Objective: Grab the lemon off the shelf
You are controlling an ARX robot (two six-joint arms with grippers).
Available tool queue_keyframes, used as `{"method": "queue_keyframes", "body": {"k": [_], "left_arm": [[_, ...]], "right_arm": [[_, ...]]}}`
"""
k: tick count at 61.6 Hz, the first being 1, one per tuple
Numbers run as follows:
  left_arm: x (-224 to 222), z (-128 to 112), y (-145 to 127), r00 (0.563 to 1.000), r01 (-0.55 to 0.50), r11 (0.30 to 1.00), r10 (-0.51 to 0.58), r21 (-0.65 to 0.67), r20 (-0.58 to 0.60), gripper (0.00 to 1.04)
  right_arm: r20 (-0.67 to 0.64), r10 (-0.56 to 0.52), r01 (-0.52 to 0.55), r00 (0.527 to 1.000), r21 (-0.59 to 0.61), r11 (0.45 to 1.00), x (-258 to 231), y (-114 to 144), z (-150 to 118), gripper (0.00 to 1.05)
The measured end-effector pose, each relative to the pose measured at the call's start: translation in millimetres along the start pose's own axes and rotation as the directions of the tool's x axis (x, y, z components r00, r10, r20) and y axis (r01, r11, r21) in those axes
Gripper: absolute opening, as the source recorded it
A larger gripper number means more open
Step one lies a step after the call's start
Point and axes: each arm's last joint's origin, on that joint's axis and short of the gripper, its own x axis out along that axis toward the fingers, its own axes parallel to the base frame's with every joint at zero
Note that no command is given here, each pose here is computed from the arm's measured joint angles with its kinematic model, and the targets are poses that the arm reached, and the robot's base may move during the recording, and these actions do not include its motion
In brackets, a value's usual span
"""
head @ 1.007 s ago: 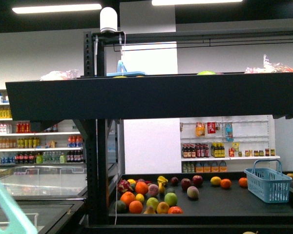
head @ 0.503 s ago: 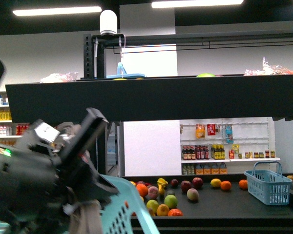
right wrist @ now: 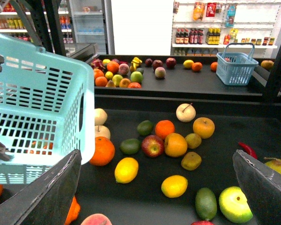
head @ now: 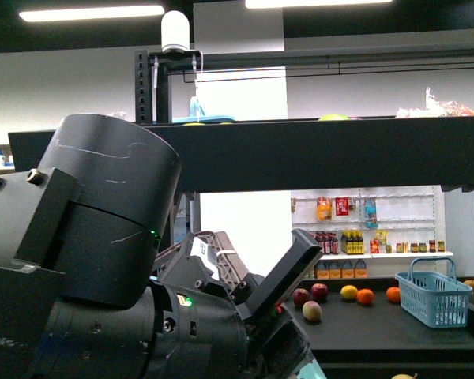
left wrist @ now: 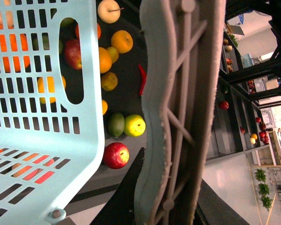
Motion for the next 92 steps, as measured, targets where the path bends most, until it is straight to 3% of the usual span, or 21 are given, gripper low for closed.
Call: {"method": "queue_keyframes", "body": {"k": [9,15,18,24,29,38,41,47,64,75,83,92], "left_arm": [[7,-7,-2,1.0,0.013,1.0,-0.013,0.005,-0.026,0.14],[8,-9,-3,0.999,0.018,1.0,-0.018,0.004,-0.035,0.14],[8,-9,-3,0.999,0.019,1.0,-0.019,0.002,-0.036,0.14],[8,-9,-3,0.999,0.016,1.0,-0.016,0.003,-0.032,0.14],[8,-9,-3,1.0,0.013,1.0,-0.013,0.003,-0.028,0.14],[8,-9,-3,1.0,0.013,1.0,-0.013,0.003,-0.028,0.14],[8,-9,-3,1.0,0.013,1.0,-0.013,0.003,-0.029,0.14],[8,-9,-3,0.999,0.015,1.0,-0.015,0.003,-0.03,0.14],[8,-9,-3,0.999,0.015,1.0,-0.015,0.003,-0.03,0.14],[8,-9,-3,0.999,0.014,1.0,-0.014,0.003,-0.03,0.14],[8,-9,-3,0.999,0.015,1.0,-0.015,0.003,-0.03,0.14],[8,-9,-3,0.999,0.015,1.0,-0.015,0.003,-0.03,0.14]], "right_arm": [[-0.003,0.0,0.0,1.0,0.0,1.0,0,0,0,0.97],[-0.214,-0.187,0.204,0.959,0.064,0.977,3,-2,-5,0.97],[-0.279,-0.216,0.25,0.936,0.095,0.963,7,-4,-9,0.97],[-0.342,-0.195,0.262,0.919,0.16,0.952,16,-11,-13,0.97],[-0.356,-0.183,0.277,0.916,0.233,0.932,39,-30,0,0.97],[-0.388,-0.172,0.27,0.906,0.215,0.939,92,-62,7,0.97],[-0.46,-0.168,0.287,0.872,0.201,0.937,119,-74,-3,0.97],[-0.649,-0.161,0.363,0.744,0.19,0.912,158,-86,-36,0.97],[-0.765,-0.186,0.508,0.617,0.207,0.836,257,-75,-72,0.97],[-0.853,-0.191,0.616,0.485,0.178,0.767,284,-65,-113,0.97],[-0.877,-0.197,0.656,0.438,0.162,0.737,298,-60,-133,0.97],[-0.879,-0.204,0.675,0.431,0.164,0.719,315,-55,-143,0.97]]}}
